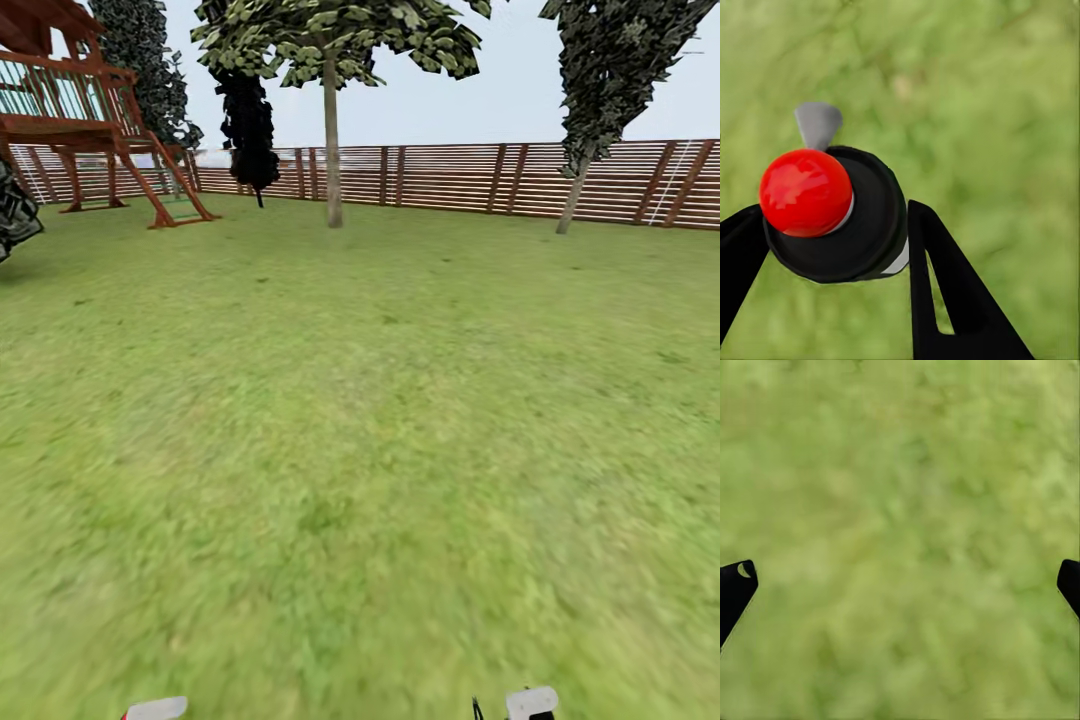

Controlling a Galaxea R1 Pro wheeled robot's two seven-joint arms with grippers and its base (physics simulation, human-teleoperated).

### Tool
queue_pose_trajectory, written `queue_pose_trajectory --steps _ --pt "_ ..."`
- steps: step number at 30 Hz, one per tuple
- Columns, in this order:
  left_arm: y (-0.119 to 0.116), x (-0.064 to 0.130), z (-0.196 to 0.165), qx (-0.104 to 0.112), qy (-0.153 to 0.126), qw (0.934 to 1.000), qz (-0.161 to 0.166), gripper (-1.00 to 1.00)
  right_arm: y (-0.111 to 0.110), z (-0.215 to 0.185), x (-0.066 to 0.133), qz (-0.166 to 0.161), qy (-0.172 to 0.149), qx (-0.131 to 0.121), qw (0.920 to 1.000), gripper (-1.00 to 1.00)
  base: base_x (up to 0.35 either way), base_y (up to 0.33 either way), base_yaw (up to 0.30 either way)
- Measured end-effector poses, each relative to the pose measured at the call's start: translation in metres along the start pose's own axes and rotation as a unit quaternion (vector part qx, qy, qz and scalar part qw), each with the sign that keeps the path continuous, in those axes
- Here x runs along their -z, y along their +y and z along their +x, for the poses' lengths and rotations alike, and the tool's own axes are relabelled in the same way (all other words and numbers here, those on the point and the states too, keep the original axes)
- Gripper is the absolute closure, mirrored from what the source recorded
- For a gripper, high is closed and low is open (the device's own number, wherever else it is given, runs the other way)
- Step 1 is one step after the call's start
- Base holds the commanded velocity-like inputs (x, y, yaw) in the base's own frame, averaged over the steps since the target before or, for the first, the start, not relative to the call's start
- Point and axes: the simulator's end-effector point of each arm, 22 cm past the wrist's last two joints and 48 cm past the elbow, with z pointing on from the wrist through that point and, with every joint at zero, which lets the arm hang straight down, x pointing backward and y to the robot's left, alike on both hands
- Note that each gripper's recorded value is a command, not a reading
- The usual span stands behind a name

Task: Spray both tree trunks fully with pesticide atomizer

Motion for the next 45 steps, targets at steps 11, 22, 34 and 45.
queue_pose_trajectory --steps 11,22,34,45 --pt "-0.0003 0.0 -0.0004 0.0 -0.001 1.0 0.0 1.0 0.0003 0.0 0.0 -0.001 0.0 0.001 1.0 -1.0 0.277 0.0 0.212" --pt "-0.0009 0.0001 -0.0004 0.0 0.0 1.0 0.0 1.0 0.0003 0.0 0.0 -0.001 0.0 0.001 1.0 -1.0 0.301 0.036 0.011" --pt "-0.0009 0.0001 -0.0002 0.0 0.0 1.0 0.0 1.0 0.0004 0.0015 0.0004 0.0 0.002 0.0 1.0 -1.0 0.338 0.103 0.0" --pt "-0.0003 0.0 -0.0002 0.0 0.0 1.0 0.0 1.0 0.0006 0.0023 0.0007 0.0 0.003 0.0 1.0 -1.0 0.338 0.103 0.0"
